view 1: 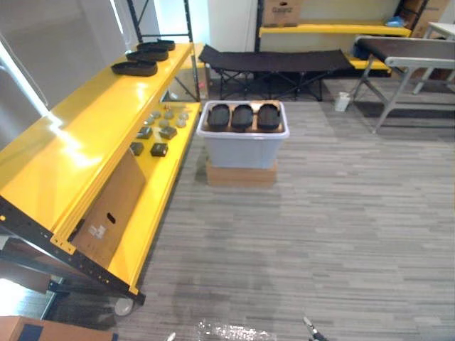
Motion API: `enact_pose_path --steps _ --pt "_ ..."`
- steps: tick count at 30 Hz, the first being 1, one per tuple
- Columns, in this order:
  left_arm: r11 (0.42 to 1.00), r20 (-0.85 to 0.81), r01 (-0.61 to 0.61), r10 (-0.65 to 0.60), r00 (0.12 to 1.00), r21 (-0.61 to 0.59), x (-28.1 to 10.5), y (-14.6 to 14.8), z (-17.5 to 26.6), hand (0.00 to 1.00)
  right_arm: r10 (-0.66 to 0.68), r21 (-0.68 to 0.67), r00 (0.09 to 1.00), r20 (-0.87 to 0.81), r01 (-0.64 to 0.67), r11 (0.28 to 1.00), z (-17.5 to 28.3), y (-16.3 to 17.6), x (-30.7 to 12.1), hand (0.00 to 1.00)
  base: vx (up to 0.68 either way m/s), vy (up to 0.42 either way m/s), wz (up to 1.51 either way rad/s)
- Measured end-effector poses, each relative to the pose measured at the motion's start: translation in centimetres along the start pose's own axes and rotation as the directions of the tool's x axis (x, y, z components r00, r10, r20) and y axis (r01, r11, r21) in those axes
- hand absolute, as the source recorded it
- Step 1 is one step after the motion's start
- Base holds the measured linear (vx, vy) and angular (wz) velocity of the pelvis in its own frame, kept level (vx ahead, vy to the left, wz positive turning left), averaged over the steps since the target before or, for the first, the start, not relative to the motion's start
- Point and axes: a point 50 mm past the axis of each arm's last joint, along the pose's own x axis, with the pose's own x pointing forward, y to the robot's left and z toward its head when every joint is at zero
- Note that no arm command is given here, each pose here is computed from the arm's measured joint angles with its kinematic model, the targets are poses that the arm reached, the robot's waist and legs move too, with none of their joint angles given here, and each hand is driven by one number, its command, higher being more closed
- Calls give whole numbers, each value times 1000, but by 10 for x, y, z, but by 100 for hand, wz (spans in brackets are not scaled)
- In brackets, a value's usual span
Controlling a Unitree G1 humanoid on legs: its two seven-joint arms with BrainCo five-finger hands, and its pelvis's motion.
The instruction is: Walk over and take plastic housings, then place them on the shelf
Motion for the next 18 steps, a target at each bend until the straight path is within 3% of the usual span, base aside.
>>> enact_pose_path --steps 14,18 --pt "1000 -1 -2 2 1000 19 0 0 0 0 16 -35 1000 -14 -16 999 -4 0 0 0 -37 10 2" --pt "996 5 10 -10 1000 92 0 -1 3 0 22 -53 1000 -4 -22 998 -4 1 -1 0 6 3 -5"
